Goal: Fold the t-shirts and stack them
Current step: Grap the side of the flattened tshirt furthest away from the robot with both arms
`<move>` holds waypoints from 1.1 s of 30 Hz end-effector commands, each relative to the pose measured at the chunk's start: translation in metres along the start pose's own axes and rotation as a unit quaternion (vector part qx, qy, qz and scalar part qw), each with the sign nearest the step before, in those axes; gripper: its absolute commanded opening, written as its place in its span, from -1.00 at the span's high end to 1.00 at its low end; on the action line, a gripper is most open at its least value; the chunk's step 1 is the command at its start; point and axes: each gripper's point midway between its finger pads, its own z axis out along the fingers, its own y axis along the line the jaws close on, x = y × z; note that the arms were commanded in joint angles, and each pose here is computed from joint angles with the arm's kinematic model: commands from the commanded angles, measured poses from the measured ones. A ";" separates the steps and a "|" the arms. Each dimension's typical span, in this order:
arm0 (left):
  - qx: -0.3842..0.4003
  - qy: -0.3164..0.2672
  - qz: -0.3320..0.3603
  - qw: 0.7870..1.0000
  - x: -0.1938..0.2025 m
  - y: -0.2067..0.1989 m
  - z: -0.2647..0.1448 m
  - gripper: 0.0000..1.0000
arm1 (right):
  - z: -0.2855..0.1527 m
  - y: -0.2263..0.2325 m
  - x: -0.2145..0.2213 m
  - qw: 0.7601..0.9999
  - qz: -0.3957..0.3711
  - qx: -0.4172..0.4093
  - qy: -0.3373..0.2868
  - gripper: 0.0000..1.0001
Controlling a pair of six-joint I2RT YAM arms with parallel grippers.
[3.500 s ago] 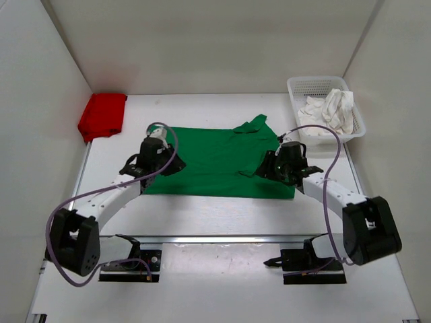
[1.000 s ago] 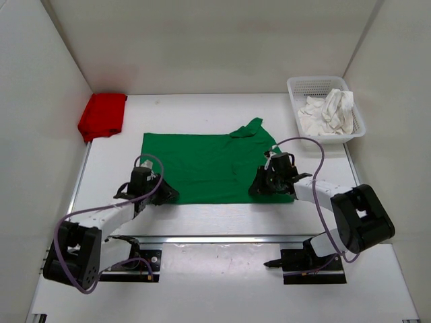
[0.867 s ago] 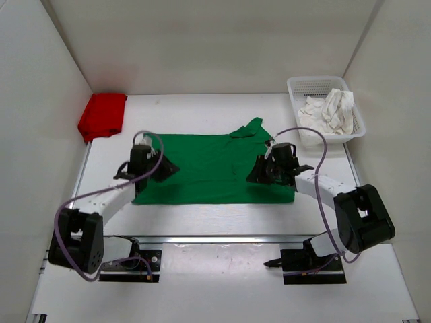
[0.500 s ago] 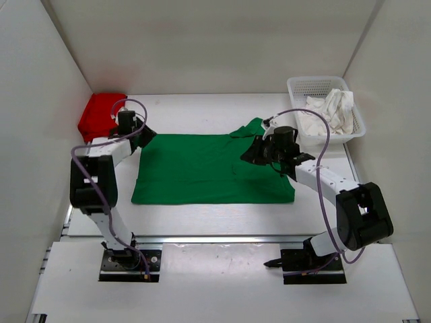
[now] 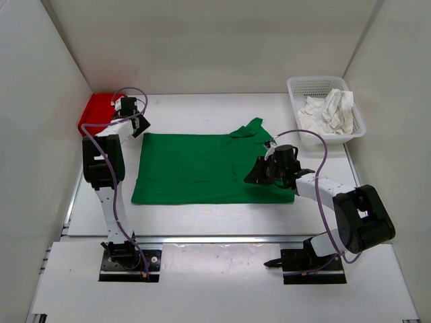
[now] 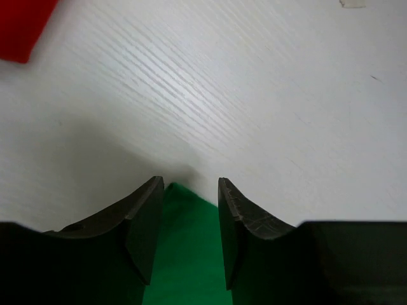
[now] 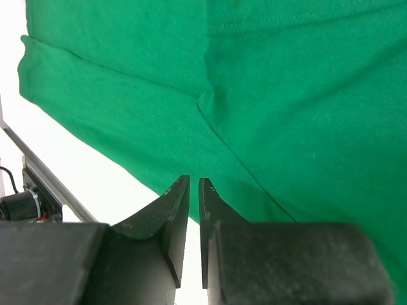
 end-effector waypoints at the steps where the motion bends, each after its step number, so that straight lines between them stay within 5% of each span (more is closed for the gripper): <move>1: -0.039 0.005 0.041 0.998 -0.004 0.005 0.000 0.00 | -0.006 0.016 -0.024 0.999 -0.027 -0.025 -0.038 0.80; 12: -0.040 0.006 0.063 0.997 -0.007 -0.003 -0.001 0.03 | -0.010 0.026 -0.061 0.996 -0.024 -0.039 -0.073 0.79; 22: -0.060 0.042 0.076 0.994 -0.007 -0.008 0.015 0.07 | -0.048 0.047 -0.131 0.984 -0.035 -0.055 -0.167 0.76; 33: -0.062 0.065 0.056 0.994 0.001 0.006 0.014 0.09 | -0.048 0.046 -0.136 0.983 -0.026 -0.065 -0.172 0.76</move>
